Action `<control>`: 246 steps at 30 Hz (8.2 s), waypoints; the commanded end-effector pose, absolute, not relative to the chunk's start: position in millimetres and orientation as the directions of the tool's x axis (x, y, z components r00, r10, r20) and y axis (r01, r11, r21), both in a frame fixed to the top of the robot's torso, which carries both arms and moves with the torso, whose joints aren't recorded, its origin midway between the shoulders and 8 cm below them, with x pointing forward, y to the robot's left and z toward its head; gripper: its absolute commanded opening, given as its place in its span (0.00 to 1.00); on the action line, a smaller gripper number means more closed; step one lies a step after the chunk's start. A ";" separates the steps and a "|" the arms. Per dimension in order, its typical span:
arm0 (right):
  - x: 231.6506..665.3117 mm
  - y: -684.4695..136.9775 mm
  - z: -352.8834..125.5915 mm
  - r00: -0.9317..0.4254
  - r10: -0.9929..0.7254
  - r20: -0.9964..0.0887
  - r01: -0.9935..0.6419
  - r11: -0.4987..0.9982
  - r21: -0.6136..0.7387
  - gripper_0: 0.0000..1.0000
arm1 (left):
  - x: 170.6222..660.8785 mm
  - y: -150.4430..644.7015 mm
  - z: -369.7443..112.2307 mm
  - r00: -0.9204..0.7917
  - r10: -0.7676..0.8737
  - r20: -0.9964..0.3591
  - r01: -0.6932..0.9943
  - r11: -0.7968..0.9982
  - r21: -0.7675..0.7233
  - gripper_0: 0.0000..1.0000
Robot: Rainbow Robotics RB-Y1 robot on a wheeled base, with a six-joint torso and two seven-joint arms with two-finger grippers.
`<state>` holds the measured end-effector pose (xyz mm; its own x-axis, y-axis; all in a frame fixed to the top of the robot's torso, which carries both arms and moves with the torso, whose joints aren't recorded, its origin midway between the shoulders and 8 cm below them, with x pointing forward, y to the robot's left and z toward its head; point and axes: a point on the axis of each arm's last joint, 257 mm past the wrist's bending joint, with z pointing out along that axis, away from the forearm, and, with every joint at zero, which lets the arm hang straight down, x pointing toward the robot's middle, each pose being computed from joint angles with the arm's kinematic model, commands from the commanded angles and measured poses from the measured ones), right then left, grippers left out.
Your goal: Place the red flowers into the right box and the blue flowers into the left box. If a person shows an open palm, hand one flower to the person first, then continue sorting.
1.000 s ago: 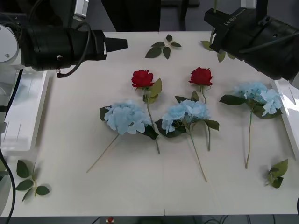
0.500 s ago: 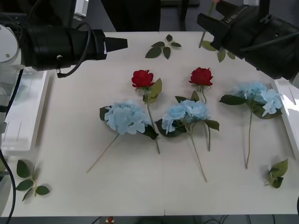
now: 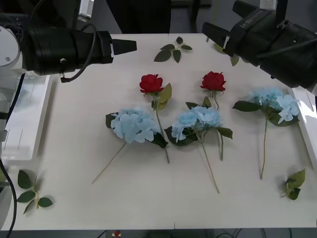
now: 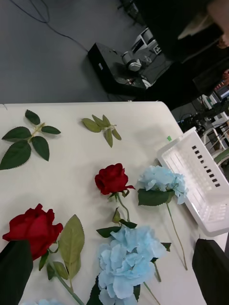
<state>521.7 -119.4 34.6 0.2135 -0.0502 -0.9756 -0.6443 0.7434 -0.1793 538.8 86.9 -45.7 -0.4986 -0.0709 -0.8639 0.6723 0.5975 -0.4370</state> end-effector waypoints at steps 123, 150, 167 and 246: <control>474.5 -295.2 -208.0 -0.752 -0.133 -0.646 -0.250 0.964 0.093 0.00 | 539.4 569.8 -77.8 -0.599 0.049 -0.799 -0.299 0.912 0.280 0.00; 390.1 -57.5 -6.2 -0.503 0.072 -0.861 -0.824 0.260 0.503 0.00 | 553.9 599.5 -135.1 -0.560 -0.019 -0.828 -0.300 0.937 0.181 0.64; 370.2 -37.9 13.3 -0.429 0.058 -0.902 -0.884 0.180 0.432 0.00 | 544.3 388.4 -21.4 -0.447 0.116 -0.887 0.200 0.979 0.027 1.00; 370.0 -37.8 13.0 -0.433 0.058 -0.899 -0.882 0.179 0.436 1.00 | 362.2 -78.0 -56.9 -0.221 -0.254 -0.941 0.956 0.135 -0.261 0.00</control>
<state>379.3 -44.5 1.4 -0.4823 0.0694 -0.8733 -0.8515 0.1972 0.4859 367.1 -71.6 -81.4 -0.3011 -0.2428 -0.9222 0.9276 0.1496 -0.3422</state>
